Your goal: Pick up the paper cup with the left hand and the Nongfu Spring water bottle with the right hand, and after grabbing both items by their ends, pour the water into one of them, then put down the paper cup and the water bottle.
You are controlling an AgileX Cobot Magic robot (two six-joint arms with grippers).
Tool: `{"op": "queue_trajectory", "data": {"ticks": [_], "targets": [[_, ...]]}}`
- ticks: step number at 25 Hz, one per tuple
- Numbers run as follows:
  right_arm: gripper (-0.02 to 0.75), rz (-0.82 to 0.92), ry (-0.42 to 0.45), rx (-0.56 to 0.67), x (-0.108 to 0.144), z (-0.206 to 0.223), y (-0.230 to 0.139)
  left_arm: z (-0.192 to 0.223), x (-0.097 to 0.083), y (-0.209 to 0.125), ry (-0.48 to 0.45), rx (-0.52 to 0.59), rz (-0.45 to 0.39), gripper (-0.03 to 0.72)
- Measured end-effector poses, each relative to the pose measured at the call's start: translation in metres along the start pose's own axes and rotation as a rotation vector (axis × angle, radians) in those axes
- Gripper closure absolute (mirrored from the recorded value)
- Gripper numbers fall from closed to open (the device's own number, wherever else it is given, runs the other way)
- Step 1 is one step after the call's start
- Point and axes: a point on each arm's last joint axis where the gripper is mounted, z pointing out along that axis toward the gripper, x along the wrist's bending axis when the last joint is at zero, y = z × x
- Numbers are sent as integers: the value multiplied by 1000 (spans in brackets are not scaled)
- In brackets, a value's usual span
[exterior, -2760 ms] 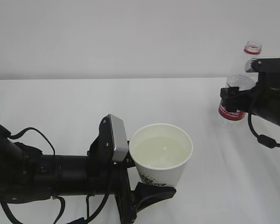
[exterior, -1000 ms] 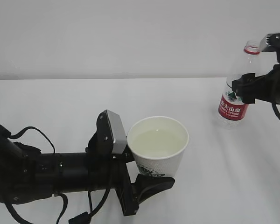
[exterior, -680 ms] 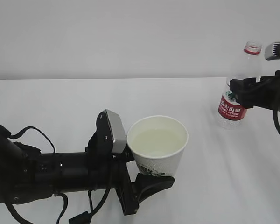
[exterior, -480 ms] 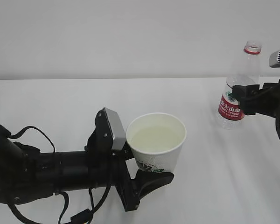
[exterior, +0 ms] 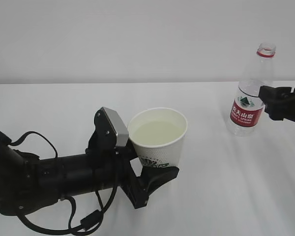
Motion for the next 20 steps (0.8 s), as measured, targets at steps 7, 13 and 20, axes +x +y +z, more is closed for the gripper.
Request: {"op": "queue_trajectory", "data": {"ticks": [7, 13, 20], "targets": [[150, 4, -17, 4, -2, -14, -9, 0, 4, 1, 40, -10, 0, 143], [150, 4, -20, 29, -3, -18, -17, 0, 8, 2, 87, -20, -5, 143], [150, 4, -21, 36, -3, -20, -20, -1, 15, 3, 160, -35, -18, 143]]}}
